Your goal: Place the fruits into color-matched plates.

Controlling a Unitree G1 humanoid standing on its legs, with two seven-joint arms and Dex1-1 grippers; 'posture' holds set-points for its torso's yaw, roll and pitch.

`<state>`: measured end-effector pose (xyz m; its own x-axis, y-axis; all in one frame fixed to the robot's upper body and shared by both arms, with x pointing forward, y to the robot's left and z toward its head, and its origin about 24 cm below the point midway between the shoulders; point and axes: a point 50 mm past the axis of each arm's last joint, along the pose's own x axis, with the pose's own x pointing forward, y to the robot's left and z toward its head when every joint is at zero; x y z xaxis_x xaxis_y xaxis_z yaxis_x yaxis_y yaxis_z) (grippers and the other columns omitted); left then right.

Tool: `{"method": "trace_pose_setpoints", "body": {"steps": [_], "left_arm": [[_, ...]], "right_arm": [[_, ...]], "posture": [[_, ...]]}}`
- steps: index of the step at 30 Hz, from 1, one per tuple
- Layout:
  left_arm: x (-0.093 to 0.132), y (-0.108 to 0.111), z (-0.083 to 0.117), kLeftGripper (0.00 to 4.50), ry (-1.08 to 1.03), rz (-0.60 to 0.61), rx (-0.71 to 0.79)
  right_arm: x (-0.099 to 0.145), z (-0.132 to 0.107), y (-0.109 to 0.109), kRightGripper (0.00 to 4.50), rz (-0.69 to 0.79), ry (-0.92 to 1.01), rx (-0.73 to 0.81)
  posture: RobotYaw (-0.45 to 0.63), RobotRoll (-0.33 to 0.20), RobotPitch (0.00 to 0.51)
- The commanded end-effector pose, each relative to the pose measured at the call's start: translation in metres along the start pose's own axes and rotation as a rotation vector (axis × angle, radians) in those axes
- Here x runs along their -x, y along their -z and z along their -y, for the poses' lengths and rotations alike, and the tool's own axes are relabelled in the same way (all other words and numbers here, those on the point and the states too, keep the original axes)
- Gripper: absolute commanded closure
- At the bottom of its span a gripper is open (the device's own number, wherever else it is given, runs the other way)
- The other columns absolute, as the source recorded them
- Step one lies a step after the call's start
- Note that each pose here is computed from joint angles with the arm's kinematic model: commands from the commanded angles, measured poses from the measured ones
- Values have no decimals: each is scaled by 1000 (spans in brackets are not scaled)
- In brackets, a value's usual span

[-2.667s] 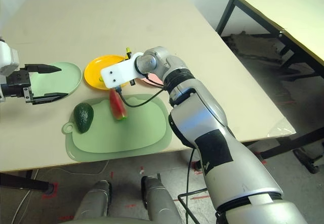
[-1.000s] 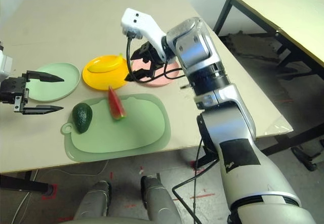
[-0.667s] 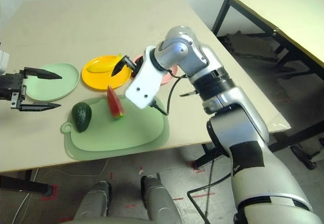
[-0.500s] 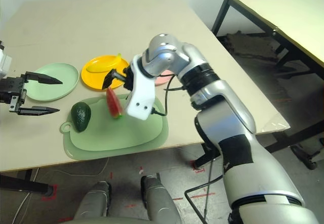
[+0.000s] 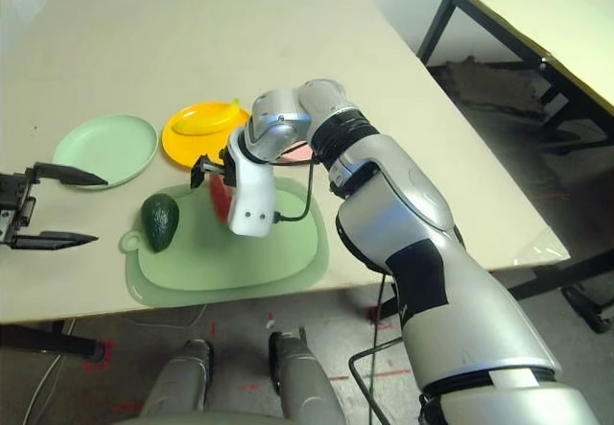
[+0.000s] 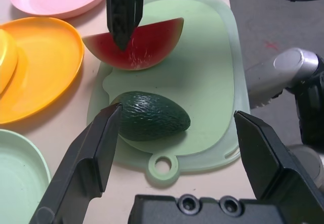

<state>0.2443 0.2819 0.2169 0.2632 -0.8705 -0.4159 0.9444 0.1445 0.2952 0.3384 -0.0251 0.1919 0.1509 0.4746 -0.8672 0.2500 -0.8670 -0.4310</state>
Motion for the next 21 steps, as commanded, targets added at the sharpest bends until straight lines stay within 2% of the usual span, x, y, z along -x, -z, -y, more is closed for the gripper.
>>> {"method": "trace_pose_setpoints", "body": {"steps": [1,7,14,21], "left_arm": [[2,-6,4,0,-15,5,-12],[4,-1,7,0,-34,-10,-13],[3,2,10,0,-32,-16,-17],[5,3,10,0,-42,-20,-21]], "right_arm": [[-5,-5,-2,41,10,-35,21],[-17,-12,-8,41,37,-88,82],[-29,-22,-10,41,34,-124,75],[-37,-30,-19,41,90,-144,79]], "posture": [[154,0,188],[165,0,189],[178,0,192],[190,0,191]]}}
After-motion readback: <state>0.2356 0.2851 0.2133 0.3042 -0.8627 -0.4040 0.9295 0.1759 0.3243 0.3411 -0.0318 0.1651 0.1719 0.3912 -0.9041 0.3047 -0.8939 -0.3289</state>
